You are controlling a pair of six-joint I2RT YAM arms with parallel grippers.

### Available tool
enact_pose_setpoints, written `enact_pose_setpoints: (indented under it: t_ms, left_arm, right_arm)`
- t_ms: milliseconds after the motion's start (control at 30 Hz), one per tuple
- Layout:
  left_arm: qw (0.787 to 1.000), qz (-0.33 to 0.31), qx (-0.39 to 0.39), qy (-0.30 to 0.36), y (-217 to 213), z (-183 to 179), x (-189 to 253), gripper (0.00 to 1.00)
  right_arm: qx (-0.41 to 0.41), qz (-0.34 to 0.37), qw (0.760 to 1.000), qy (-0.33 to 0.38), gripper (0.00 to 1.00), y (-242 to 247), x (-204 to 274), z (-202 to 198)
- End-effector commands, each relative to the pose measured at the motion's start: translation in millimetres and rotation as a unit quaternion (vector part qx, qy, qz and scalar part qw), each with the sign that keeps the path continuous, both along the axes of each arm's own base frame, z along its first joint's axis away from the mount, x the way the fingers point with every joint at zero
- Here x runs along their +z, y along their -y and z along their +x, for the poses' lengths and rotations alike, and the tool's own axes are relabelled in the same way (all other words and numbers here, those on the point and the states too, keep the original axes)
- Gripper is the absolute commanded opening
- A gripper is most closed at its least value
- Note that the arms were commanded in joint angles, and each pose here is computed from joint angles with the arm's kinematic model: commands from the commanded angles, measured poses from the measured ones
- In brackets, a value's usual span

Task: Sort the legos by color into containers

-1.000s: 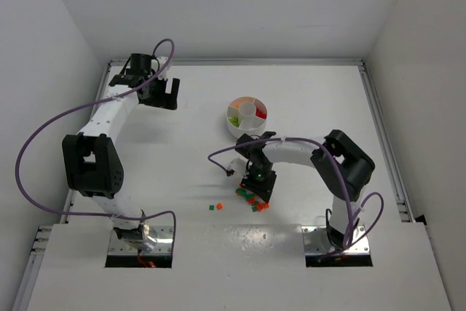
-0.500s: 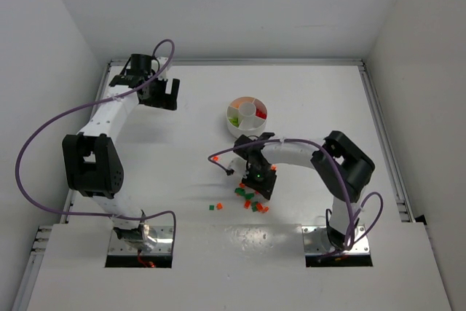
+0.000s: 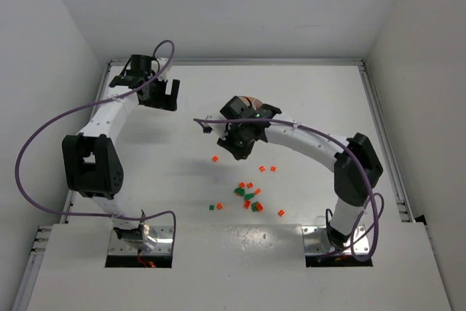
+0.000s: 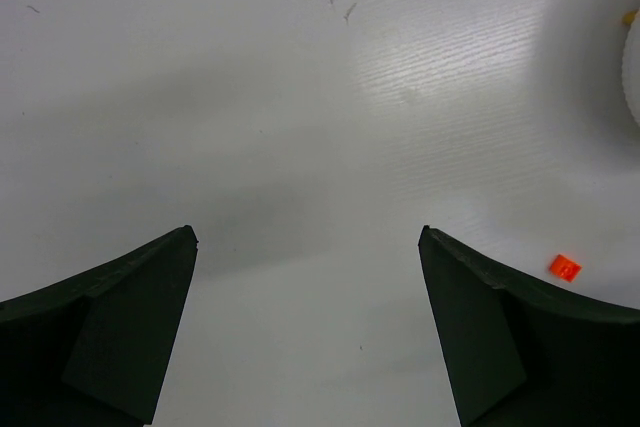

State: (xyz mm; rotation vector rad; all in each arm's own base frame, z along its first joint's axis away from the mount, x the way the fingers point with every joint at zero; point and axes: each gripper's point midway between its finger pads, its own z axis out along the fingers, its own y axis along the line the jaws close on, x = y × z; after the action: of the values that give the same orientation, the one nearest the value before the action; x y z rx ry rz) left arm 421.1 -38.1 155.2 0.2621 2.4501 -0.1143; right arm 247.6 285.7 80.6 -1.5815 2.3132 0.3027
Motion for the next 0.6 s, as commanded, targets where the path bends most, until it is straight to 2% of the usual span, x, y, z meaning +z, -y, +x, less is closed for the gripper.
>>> enact_pose_setpoints:
  t_ms: [0, 267, 433, 567]
  left_arm:
    - [0.999, -0.009, -0.004, 0.046, 6, 2, 30, 1.00]
    - [0.995, -0.065, 0.022, 0.066, 1, 13, 40, 1.00]
    - [0.996, -0.068, 0.024, 0.057, -2, 12, 35, 1.00]
    - [0.996, -0.068, 0.024, 0.056, -2, 12, 35, 1.00]
  right_arm:
    - [-0.016, 0.078, 0.995, 0.066, 0.00, -30, 65, 30]
    - [-0.075, 0.049, 0.989, 0.117, 0.00, -42, 76, 93]
    - [-0.135, -0.009, 0.982, 0.129, 0.00, -27, 58, 119]
    - [-0.158, -0.020, 0.975, 0.155, 0.00, -21, 64, 136]
